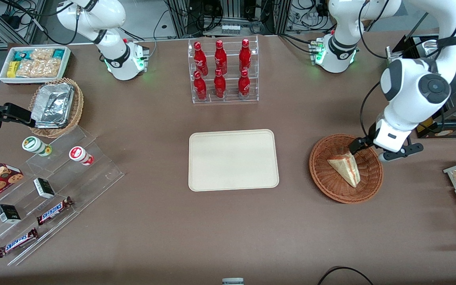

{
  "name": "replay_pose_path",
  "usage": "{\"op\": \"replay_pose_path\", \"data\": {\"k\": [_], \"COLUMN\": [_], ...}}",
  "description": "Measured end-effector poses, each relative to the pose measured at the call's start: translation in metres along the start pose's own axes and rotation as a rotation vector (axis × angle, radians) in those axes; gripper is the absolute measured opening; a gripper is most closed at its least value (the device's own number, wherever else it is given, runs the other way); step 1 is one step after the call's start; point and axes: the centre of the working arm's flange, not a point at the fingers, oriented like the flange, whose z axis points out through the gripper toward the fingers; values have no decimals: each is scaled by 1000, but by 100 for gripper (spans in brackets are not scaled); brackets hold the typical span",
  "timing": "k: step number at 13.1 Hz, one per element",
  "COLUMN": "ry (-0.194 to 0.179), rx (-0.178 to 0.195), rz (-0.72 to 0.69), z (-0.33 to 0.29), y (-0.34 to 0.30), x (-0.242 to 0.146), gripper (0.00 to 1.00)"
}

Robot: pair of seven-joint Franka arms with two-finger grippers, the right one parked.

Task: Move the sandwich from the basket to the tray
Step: 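Lower the open left gripper around the wrapped sandwich in the basket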

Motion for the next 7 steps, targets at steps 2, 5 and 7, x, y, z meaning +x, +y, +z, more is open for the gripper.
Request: {"op": "replay_pose_path", "data": {"k": [2, 5, 7], "ry": [14, -1, -19], "rx": [-11, -2, 11], "rz": [-146, -236, -260], "z": [15, 29, 41], "y": [8, 8, 7], "x": [1, 1, 0], "gripper": [100, 100, 100]}}
